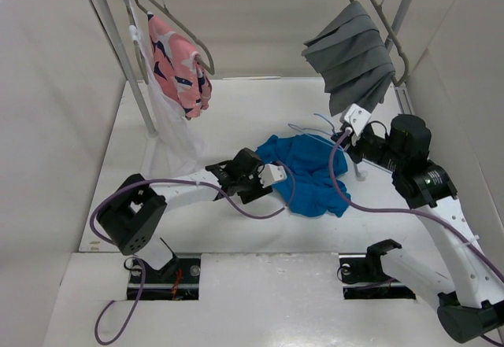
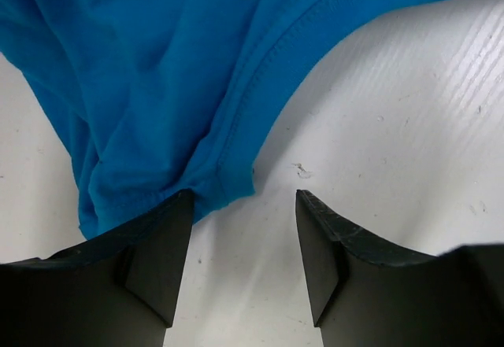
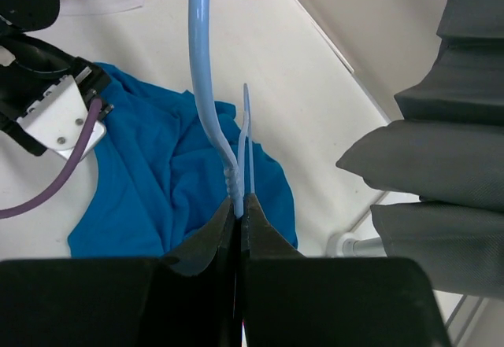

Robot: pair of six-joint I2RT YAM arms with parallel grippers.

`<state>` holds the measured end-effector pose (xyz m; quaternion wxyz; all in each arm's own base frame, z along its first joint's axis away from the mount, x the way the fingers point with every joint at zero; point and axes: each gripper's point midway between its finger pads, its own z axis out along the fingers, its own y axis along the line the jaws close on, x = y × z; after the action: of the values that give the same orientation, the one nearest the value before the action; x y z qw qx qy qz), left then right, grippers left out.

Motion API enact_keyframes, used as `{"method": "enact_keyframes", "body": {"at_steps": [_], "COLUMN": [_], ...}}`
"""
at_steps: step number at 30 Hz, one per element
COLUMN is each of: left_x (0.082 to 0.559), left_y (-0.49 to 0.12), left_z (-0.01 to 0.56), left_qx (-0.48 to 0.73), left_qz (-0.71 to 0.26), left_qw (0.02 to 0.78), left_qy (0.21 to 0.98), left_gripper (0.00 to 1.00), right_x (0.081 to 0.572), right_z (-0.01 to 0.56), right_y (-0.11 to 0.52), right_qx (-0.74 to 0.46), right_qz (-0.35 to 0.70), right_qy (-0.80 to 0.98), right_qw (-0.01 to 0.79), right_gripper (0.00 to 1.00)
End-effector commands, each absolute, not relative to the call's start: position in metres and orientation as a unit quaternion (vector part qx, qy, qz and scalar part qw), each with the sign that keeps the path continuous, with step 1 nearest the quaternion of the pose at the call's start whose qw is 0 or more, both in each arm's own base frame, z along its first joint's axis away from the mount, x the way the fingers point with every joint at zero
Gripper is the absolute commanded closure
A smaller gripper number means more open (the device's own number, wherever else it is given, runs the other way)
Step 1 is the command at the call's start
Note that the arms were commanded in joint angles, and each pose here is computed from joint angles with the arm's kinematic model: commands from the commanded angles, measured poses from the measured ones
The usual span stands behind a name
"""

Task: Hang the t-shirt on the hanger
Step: Place tshirt on hanger

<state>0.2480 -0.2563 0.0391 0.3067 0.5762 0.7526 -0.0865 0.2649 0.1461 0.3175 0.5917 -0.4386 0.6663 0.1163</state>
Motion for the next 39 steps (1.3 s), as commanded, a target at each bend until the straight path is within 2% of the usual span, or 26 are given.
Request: {"method": "enact_keyframes", "body": {"at_steps": [1, 3, 5, 6, 7, 11, 15, 23, 25, 26, 31, 36, 37, 39], "left_x": [0.265, 0.265, 0.267, 0.269, 0.269, 0.271, 0.263, 0.258, 0.258, 0.257, 0.258, 0.259, 0.258, 0.252], "left_y": [-0.271, -0.266, -0.264, -0.263, -0.263, -0.260, -0.258, -0.268, -0.267, -0.263, -0.257, -0.259, -0.257, -0.261], "left_z": [0.062, 0.051, 0.050, 0.048, 0.048, 0.057, 0.059, 0.064, 0.058, 0.049, 0.038, 0.039, 0.038, 0.039], "left_qx": [0.535, 0.534, 0.527, 0.525, 0.525, 0.517, 0.526, 0.536, 0.543, 0.544, 0.545, 0.544, 0.545, 0.551], "left_qz": [-0.095, -0.084, -0.078, -0.073, -0.073, -0.078, -0.094, -0.114, -0.100, -0.091, -0.065, -0.065, -0.064, -0.081], "left_qw": [0.355, 0.351, 0.356, 0.357, 0.357, 0.356, 0.344, 0.342, 0.336, 0.323, 0.316, 0.321, 0.316, 0.308], "left_qy": [0.761, 0.765, 0.768, 0.769, 0.769, 0.775, 0.772, 0.764, 0.763, 0.769, 0.774, 0.773, 0.774, 0.772], "left_gripper": [0.49, 0.49, 0.54, 0.59, 0.74, 1.00, 1.00, 1.00, 0.72, 0.66, 0.65, 0.84, 0.93, 1.00], "right_x": [0.267, 0.264, 0.264, 0.264, 0.264, 0.258, 0.243, 0.229, 0.226, 0.226, 0.220, 0.219, 0.219, 0.217], "right_z": [0.318, 0.320, 0.316, 0.316, 0.316, 0.311, 0.301, 0.301, 0.301, 0.301, 0.300, 0.302, 0.302, 0.296], "right_y": [0.138, 0.137, 0.137, 0.137, 0.137, 0.134, 0.133, 0.125, 0.124, 0.124, 0.123, 0.123, 0.123, 0.124], "right_qx": [-0.423, -0.422, -0.423, -0.423, -0.423, -0.422, -0.429, -0.420, -0.420, -0.420, -0.417, -0.416, -0.416, -0.420], "right_qz": [0.106, 0.104, 0.105, 0.105, 0.105, 0.105, 0.121, 0.113, 0.113, 0.113, 0.115, 0.114, 0.114, 0.121], "right_qy": [0.675, 0.672, 0.675, 0.675, 0.675, 0.687, 0.698, 0.701, 0.701, 0.701, 0.702, 0.700, 0.700, 0.703], "right_qw": [0.595, 0.599, 0.596, 0.596, 0.596, 0.582, 0.560, 0.566, 0.565, 0.565, 0.566, 0.569, 0.569, 0.562], "right_gripper": [1.00, 1.00, 1.00, 1.00, 1.00, 1.00, 1.00, 1.00, 1.00, 1.00, 1.00, 1.00, 1.00, 1.00]}}
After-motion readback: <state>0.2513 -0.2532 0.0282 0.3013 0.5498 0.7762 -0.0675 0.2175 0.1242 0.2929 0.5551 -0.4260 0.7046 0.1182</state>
